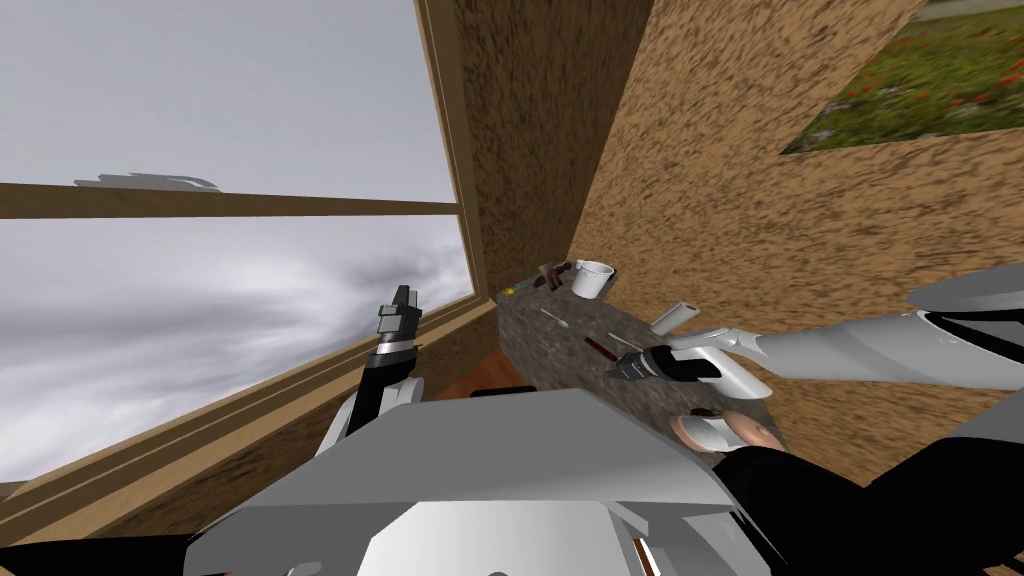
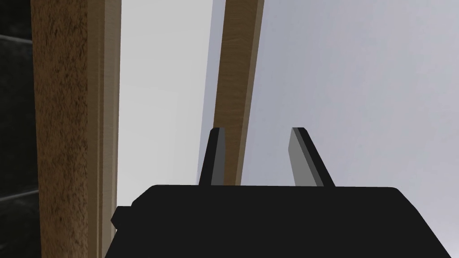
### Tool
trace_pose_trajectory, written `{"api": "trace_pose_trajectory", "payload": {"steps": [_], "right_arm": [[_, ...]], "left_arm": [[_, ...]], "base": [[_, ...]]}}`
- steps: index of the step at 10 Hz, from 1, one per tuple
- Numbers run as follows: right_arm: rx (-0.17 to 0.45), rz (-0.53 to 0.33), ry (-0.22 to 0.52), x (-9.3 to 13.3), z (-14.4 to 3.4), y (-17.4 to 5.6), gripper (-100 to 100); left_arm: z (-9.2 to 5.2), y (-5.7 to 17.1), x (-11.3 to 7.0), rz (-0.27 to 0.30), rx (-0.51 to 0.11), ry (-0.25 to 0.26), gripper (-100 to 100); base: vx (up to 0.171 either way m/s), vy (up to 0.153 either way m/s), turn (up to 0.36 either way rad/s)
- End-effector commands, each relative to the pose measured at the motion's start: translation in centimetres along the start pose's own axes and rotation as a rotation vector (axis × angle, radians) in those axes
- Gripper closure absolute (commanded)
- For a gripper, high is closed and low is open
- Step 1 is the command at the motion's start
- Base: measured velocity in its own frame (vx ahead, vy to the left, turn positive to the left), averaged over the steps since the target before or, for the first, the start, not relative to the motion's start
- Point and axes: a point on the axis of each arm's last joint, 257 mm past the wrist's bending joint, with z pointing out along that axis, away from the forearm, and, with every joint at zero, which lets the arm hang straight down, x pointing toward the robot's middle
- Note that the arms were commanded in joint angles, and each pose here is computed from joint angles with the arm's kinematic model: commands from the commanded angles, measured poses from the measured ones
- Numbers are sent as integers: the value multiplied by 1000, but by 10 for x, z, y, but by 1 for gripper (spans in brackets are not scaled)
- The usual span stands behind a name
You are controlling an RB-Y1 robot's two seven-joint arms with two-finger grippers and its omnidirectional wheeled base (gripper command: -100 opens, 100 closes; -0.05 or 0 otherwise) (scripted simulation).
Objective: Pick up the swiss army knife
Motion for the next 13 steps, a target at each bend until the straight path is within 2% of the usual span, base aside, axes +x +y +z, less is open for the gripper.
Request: {"api": "trace_pose_trajectory", "payload": {"steps": [1, 6, 8, 13], "right_arm": [[14, -30, 45, 7, 0, -5, -100], [33, -118, 127, 10, 1, -12, -100], [49, -166, 181, 16, 1, -17, -100], [66, -254, 251, 16, 3, -23, -100]], "left_arm": [[0, 0, 0, 0, 0, 0, 0], [0, 0, 0, 0, 0, 0, 0], [0, 0, 0, 0, 0, 0, 0], [0, 0, 0, 0, 0, 0, 0]], "base": [[2, -36, 135], [-8, -28, 70], [-10, -24, 133], [-15, -18, 63]]}}
